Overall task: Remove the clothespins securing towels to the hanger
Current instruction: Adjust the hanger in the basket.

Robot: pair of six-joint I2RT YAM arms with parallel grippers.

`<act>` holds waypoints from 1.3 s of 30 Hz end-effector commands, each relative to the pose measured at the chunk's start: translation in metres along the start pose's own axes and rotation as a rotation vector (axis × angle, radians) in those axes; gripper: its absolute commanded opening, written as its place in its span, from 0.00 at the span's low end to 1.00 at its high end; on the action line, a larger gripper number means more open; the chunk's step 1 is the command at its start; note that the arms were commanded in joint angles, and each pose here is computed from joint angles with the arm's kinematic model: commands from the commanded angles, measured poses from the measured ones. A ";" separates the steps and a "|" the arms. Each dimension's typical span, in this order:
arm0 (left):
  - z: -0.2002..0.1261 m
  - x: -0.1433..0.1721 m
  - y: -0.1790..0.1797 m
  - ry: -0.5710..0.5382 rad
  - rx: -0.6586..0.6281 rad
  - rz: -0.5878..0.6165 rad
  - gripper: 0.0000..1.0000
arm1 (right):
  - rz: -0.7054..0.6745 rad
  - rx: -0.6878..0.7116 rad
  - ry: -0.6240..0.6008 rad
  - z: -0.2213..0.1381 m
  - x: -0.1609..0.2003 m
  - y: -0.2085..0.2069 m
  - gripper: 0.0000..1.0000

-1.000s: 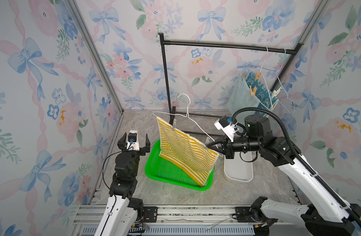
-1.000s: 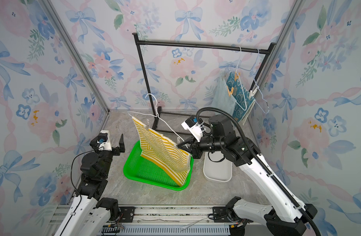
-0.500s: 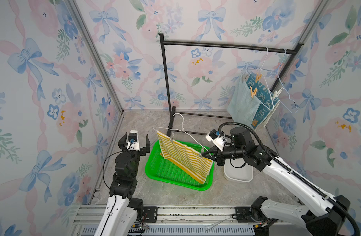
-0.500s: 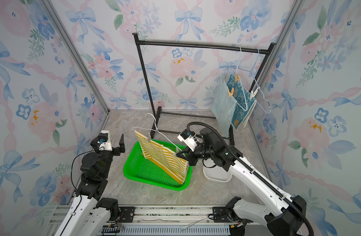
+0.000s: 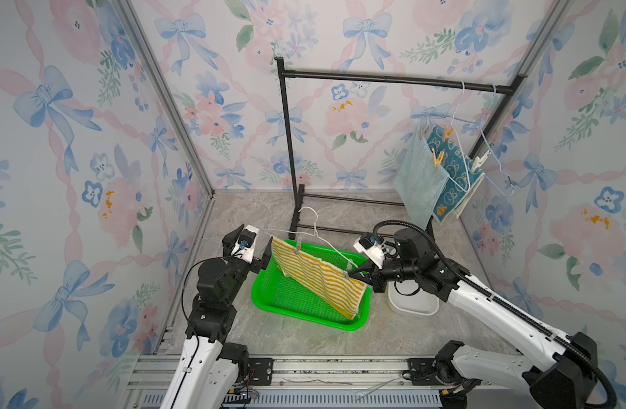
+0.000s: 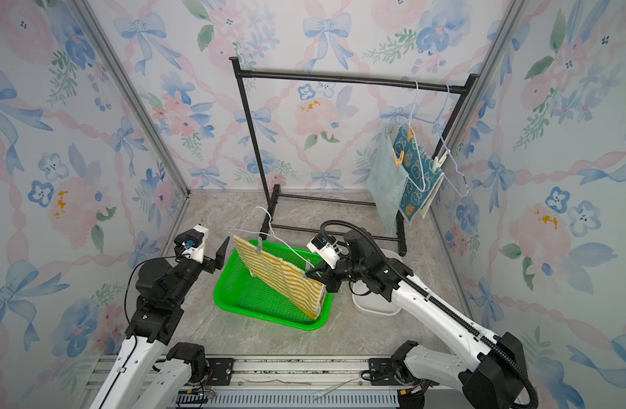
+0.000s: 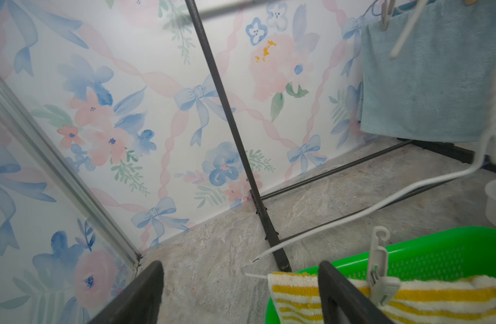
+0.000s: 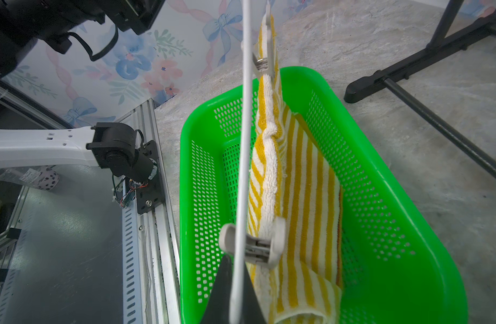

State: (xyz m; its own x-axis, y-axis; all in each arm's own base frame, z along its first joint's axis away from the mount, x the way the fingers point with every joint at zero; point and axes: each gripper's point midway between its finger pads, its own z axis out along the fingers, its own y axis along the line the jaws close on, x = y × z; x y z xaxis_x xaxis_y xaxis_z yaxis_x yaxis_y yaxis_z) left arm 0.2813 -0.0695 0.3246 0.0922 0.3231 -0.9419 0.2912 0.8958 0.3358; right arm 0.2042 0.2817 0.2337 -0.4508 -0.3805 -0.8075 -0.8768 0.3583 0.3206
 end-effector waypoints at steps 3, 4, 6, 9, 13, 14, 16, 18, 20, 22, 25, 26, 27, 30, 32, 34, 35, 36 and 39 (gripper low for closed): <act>-0.007 -0.022 -0.020 -0.027 0.151 0.179 0.91 | -0.050 -0.026 -0.037 0.001 -0.009 0.003 0.00; -0.002 -0.016 -0.026 -0.004 0.186 0.206 0.91 | -0.049 -0.027 -0.036 0.001 -0.009 0.003 0.00; -0.002 -0.031 -0.026 -0.035 0.209 0.260 0.93 | -0.052 -0.031 -0.034 0.000 -0.009 0.004 0.00; -0.001 -0.039 -0.036 -0.056 0.291 0.358 0.92 | -0.058 -0.032 -0.033 -0.001 -0.011 0.005 0.00; 0.005 -0.042 -0.047 -0.059 0.377 0.447 0.88 | -0.054 -0.032 -0.028 -0.001 -0.010 0.005 0.00; 0.007 -0.042 -0.050 -0.062 0.393 0.459 0.87 | -0.055 -0.034 -0.029 -0.002 -0.010 0.006 0.00; 0.011 -0.043 -0.058 -0.080 0.436 0.482 0.86 | -0.054 -0.039 -0.028 -0.001 -0.009 0.006 0.00; 0.014 -0.043 -0.066 -0.098 0.484 0.495 0.84 | -0.057 -0.040 -0.026 -0.001 -0.009 0.007 0.00; 0.016 -0.039 -0.073 -0.103 0.529 0.504 0.82 | -0.058 -0.042 -0.025 -0.002 -0.009 0.007 0.00; 0.020 -0.033 -0.079 -0.096 0.564 0.516 0.79 | -0.060 -0.047 -0.028 -0.003 -0.010 0.009 0.00; 0.028 -0.024 -0.084 -0.086 0.594 0.541 0.74 | -0.060 -0.051 -0.029 -0.004 -0.010 0.010 0.00; 0.032 -0.022 -0.084 -0.078 0.596 0.547 0.71 | -0.062 -0.054 -0.032 -0.004 -0.010 0.011 0.00; 0.035 -0.022 -0.084 -0.072 0.594 0.555 0.69 | -0.064 -0.058 -0.033 -0.005 -0.011 0.012 0.00; 0.042 -0.020 -0.085 -0.069 0.605 0.574 0.64 | -0.064 -0.068 -0.036 -0.005 -0.012 0.014 0.00; 0.044 -0.019 -0.087 -0.070 0.621 0.568 0.61 | -0.064 -0.074 -0.038 -0.005 -0.013 0.015 0.00; 0.046 -0.018 -0.091 -0.074 0.638 0.566 0.57 | -0.066 -0.081 -0.043 -0.005 -0.014 0.016 0.00; 0.047 -0.016 -0.092 -0.074 0.647 0.567 0.55 | -0.066 -0.087 -0.044 -0.004 -0.015 0.017 0.00; 0.048 -0.016 -0.093 -0.074 0.651 0.567 0.53 | -0.066 -0.091 -0.047 -0.005 -0.016 0.018 0.00; 0.049 -0.015 -0.096 -0.078 0.668 0.563 0.46 | -0.066 -0.099 -0.056 -0.005 -0.019 0.020 0.00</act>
State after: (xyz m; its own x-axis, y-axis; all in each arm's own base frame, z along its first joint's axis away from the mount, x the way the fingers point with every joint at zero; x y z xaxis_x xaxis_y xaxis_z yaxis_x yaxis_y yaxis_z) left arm 0.3028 -0.1683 0.2986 0.3999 0.6424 -0.6538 0.6775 0.2732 0.6829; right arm 0.1957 0.2855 0.2354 -0.4326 -0.3882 -0.8137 -0.8945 0.2978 0.3334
